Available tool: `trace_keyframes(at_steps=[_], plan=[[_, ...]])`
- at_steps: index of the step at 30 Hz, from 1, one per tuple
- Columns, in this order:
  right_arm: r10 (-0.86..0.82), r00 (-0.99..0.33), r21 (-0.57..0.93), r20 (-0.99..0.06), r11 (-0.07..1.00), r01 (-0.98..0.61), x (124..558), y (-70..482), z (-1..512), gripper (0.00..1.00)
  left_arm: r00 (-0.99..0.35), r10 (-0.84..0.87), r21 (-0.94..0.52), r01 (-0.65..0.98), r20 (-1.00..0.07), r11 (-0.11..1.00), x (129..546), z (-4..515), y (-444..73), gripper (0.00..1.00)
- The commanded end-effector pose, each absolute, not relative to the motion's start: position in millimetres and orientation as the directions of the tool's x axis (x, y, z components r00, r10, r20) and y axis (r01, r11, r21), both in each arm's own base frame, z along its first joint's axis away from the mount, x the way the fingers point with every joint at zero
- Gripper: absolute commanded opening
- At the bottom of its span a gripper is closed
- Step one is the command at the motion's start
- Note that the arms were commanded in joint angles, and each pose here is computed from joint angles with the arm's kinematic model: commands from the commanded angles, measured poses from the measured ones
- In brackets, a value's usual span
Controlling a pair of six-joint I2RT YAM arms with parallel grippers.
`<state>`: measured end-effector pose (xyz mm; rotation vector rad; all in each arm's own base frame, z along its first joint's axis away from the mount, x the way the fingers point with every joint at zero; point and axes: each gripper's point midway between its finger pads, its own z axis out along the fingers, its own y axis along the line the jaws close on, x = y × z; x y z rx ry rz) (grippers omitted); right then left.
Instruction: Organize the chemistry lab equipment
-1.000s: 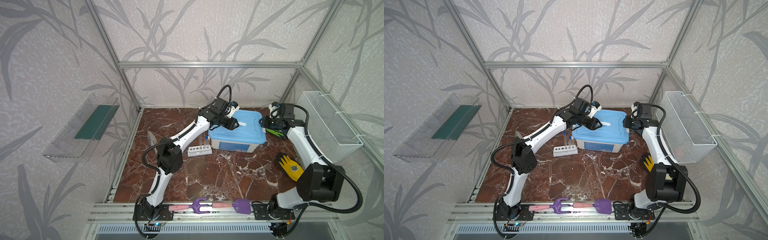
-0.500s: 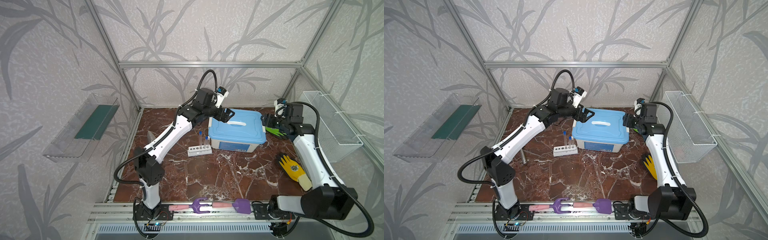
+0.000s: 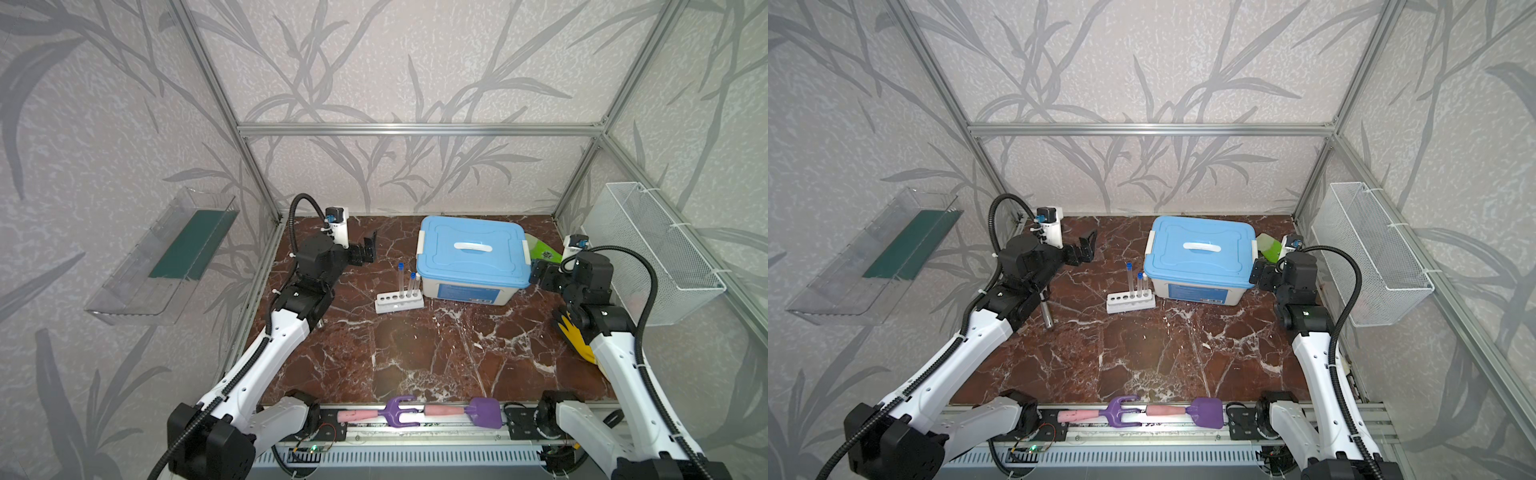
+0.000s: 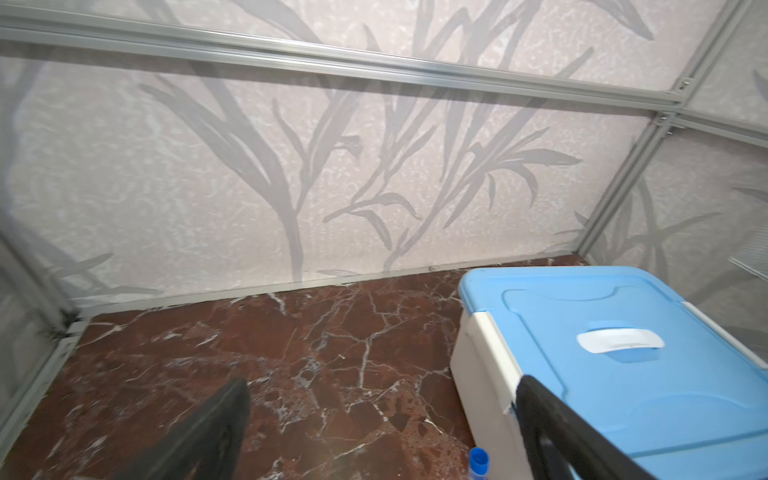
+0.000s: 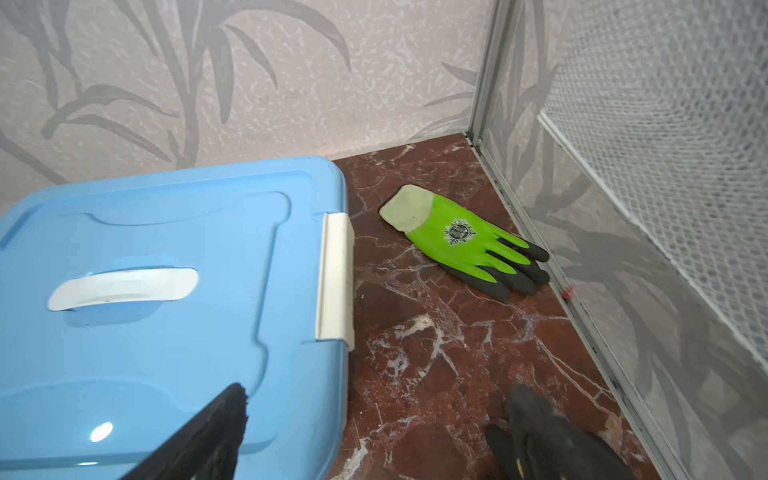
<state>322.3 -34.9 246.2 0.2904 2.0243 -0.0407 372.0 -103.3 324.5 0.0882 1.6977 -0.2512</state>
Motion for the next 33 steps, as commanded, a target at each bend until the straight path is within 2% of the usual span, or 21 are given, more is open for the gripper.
trace_keyframes(at_steps=[1,7,14,17,20,25,33], plan=[[0.197,-0.296,0.079,-0.935,0.927,0.366,316,-62,255,0.98,-0.028,-0.123,-0.122,-0.045,-0.992,0.992,364,312,-49,1.00],[0.190,-0.288,0.049,-0.939,0.899,0.435,310,-75,207,0.98,-0.044,-0.113,-0.094,-0.315,-0.993,0.945,342,241,11,1.00],[0.157,-0.264,0.000,-0.952,0.860,0.510,306,-91,168,0.98,-0.114,-0.097,-0.033,-0.463,-0.989,0.886,325,189,46,1.00],[0.139,-0.288,-0.018,-0.947,0.876,0.482,315,-87,156,0.98,-0.141,-0.077,-0.003,-0.461,-0.987,0.887,322,175,48,0.99],[0.137,-0.311,0.004,-0.941,0.920,0.393,327,-69,143,0.98,-0.164,-0.064,0.017,-0.451,-0.984,0.892,322,161,49,0.99],[0.056,-0.373,-0.048,-0.926,0.963,0.265,334,-37,126,0.98,-0.190,-0.045,0.032,-0.385,-0.981,0.922,336,139,43,1.00],[0.024,-0.344,-0.055,-0.939,0.974,0.219,341,-29,118,0.98,-0.186,-0.007,0.062,-0.362,-0.982,0.930,362,128,48,1.00]])
